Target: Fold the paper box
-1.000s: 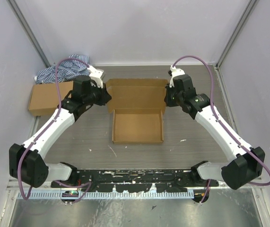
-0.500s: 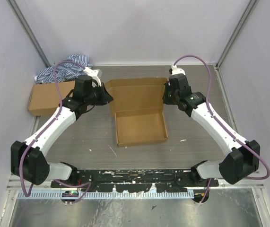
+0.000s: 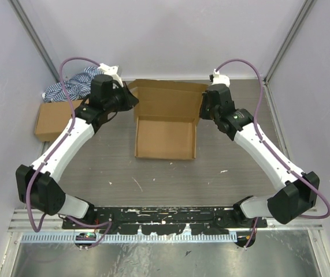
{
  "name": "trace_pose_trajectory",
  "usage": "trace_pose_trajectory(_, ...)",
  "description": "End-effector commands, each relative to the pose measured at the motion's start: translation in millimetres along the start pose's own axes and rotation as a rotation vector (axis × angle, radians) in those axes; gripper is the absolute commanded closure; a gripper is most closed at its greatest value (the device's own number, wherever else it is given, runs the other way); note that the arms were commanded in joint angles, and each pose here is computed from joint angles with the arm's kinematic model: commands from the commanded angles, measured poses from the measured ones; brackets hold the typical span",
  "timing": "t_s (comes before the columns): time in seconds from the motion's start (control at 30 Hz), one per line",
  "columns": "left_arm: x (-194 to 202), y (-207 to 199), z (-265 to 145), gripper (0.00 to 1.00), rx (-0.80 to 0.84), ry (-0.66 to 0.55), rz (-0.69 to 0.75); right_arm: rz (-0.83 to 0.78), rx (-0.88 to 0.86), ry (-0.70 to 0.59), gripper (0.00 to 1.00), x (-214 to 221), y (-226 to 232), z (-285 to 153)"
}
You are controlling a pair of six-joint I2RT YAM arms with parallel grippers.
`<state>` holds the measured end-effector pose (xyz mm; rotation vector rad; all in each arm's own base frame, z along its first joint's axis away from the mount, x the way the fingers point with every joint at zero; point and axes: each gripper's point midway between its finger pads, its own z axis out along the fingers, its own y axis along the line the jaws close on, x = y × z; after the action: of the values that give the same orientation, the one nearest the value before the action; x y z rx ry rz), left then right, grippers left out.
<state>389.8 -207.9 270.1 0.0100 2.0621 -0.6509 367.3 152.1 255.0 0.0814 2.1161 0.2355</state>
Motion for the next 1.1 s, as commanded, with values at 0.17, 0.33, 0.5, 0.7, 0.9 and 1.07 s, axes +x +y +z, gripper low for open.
trace_pose_trajectory(0.17, 14.3, 6.6, 16.5, 0.88, -0.011, 0.01, -0.071, 0.017, 0.037, -0.012, 0.97, 14.5, -6.6, 15.7)
trace_pose_trajectory(0.33, 36.8, 19.3, 12.9, 0.87, -0.042, 0.032, -0.102, 0.033, 0.049, 0.01, 0.97, 32.6, -9.1, 18.0)
trace_pose_trajectory(0.5, 49.1, 20.5, 10.3, 0.85, -0.038, 0.028, -0.188, 0.028, 0.057, 0.032, 0.97, 49.7, -4.9, 17.0)
trace_pose_trajectory(0.7, 63.4, 16.2, 7.1, 0.84, -0.039, 0.063, -0.221, 0.008, 0.079, 0.049, 0.96, 66.6, -1.2, 12.2)
trace_pose_trajectory(0.9, 68.5, 10.3, -3.4, 0.82, -0.031, 0.092, -0.248, -0.002, 0.109, 0.06, 0.96, 81.2, -11.1, -0.8)
trace_pose_trajectory(1.07, 77.9, 2.0, -14.9, 0.82, -0.025, 0.124, -0.283, 0.0, 0.111, 0.075, 0.96, 95.1, -17.3, -13.6)
